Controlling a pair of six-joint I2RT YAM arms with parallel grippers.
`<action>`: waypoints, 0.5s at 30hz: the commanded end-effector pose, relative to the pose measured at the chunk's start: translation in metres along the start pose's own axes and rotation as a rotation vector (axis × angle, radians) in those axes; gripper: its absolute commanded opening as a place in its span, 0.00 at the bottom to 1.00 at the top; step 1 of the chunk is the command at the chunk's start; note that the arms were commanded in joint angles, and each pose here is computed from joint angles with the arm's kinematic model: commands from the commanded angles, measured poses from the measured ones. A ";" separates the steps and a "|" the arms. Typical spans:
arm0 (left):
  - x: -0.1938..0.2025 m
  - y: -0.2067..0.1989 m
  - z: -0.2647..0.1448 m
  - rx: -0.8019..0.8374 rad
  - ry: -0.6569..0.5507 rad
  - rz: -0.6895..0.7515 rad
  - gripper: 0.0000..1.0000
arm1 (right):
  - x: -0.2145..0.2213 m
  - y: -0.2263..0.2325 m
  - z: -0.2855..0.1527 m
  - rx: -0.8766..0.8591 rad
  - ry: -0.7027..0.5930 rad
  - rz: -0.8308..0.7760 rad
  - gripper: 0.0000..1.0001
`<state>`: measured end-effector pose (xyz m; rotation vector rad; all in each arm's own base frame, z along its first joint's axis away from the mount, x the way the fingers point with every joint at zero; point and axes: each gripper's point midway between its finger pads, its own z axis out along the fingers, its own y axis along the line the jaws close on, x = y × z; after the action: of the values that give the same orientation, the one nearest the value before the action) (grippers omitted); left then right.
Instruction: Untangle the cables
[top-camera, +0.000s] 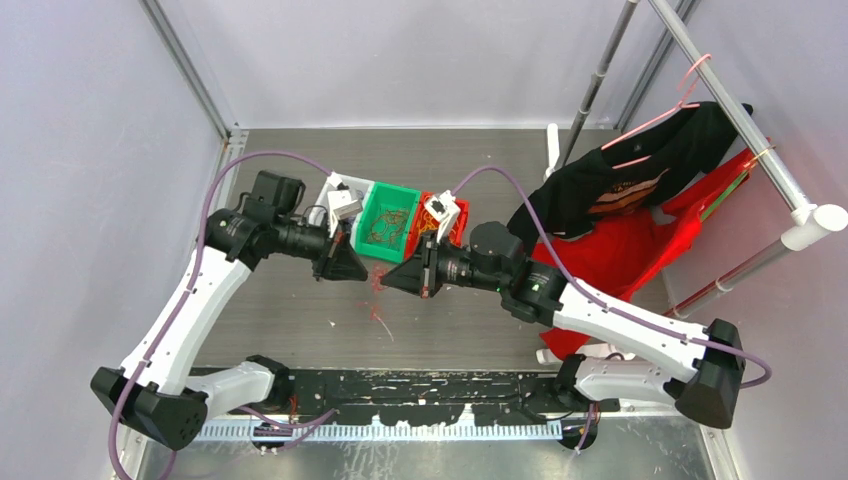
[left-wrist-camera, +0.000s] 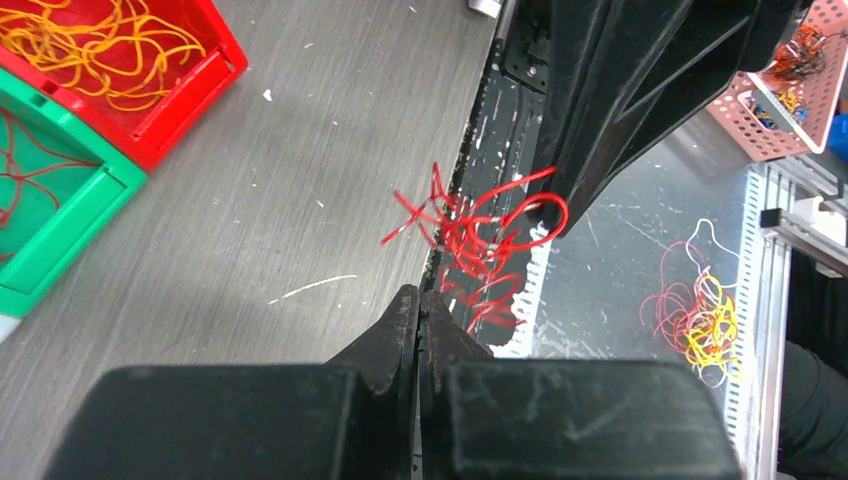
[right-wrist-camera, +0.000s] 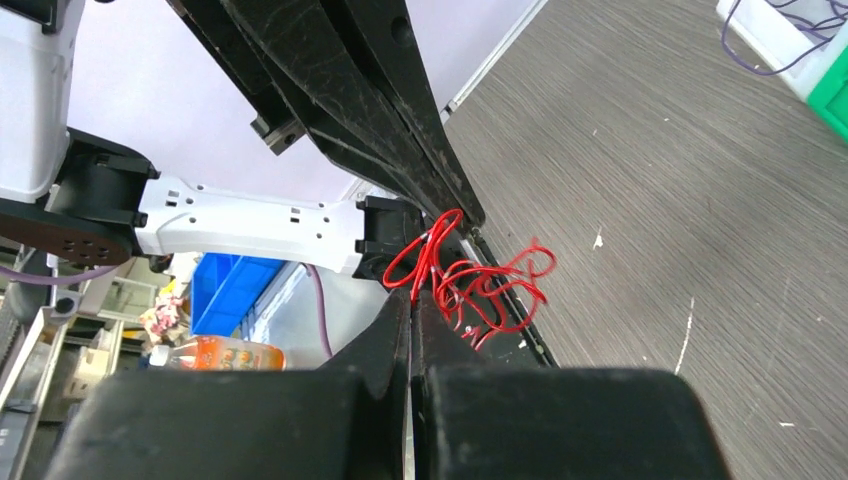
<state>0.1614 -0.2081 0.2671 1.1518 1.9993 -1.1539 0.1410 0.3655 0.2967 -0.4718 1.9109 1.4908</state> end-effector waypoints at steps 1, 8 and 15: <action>-0.011 -0.005 -0.019 -0.056 -0.013 0.135 0.00 | -0.026 0.016 -0.022 0.017 -0.061 -0.094 0.01; -0.019 0.008 -0.028 -0.157 -0.002 0.184 0.00 | -0.019 0.005 -0.035 0.093 -0.023 -0.125 0.01; -0.023 -0.041 -0.014 0.162 -0.087 0.068 0.81 | -0.030 0.029 -0.018 -0.033 -0.051 -0.081 0.01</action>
<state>0.1605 -0.2018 0.2864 1.2208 1.9139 -1.0696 0.1387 0.3390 0.2973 -0.5145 1.9482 1.3488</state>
